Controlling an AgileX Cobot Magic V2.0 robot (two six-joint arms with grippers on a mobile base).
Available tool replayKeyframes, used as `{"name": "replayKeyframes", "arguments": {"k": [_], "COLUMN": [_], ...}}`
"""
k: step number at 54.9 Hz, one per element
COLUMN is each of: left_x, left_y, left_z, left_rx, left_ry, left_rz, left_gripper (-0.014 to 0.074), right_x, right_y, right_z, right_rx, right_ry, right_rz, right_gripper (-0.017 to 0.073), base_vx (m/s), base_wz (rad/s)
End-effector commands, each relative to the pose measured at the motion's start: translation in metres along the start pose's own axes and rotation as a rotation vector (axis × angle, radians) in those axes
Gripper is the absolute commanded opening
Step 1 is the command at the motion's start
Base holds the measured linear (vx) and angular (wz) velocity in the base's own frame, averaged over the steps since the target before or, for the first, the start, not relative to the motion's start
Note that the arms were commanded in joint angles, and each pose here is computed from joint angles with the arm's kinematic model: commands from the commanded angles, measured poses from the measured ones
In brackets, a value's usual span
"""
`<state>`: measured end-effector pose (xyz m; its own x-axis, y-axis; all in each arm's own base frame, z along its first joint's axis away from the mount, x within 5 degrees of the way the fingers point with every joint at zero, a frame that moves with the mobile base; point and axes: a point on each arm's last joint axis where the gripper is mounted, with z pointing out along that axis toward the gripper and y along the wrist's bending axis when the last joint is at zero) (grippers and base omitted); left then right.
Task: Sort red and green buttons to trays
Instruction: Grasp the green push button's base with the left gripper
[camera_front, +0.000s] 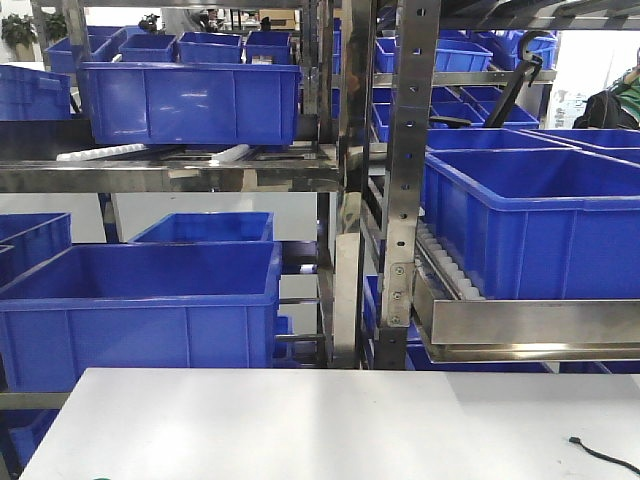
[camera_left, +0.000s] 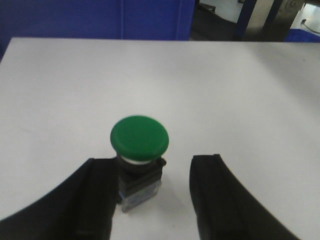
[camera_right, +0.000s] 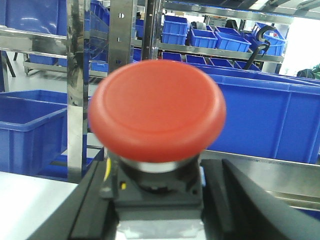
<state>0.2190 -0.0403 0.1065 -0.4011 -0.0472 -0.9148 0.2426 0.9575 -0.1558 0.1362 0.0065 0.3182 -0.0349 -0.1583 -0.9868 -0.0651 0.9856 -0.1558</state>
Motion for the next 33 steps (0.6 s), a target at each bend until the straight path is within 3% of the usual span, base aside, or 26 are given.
{"name": "replayKeyframes", "arguments": {"k": [1, 7, 20, 33], "left_x": [-0.005, 0.002, 0.006, -0.001], "left_y": [-0.001, 0.000, 0.003, 0.014], "left_z": [0.006, 0.010, 0.023, 0.035], "left_rx": [0.023, 0.034, 0.026, -0.058], "left_ry": [-0.113, -0.132, -0.122, -0.172], "left_rz": [-0.030, -0.059, -0.061, -0.078], "left_gripper": [0.0474, 0.0522, 0.0643, 0.0650], "right_x": [-0.015, -0.015, -0.015, -0.015], "right_y": [0.002, 0.002, 0.002, 0.002], "right_z": [0.000, 0.000, 0.000, 0.000], "right_rx": [-0.033, -0.033, -0.032, -0.032], "right_ry": [-0.086, -0.086, -0.084, -0.084], "right_rz": [-0.017, -0.017, -0.017, -0.017], "right_gripper": [-0.0009, -0.0009, -0.0009, -0.0009], "base_vx": [0.00, 0.00, 0.00, 0.00], "base_wz": [0.00, 0.00, 0.00, 0.00]}}
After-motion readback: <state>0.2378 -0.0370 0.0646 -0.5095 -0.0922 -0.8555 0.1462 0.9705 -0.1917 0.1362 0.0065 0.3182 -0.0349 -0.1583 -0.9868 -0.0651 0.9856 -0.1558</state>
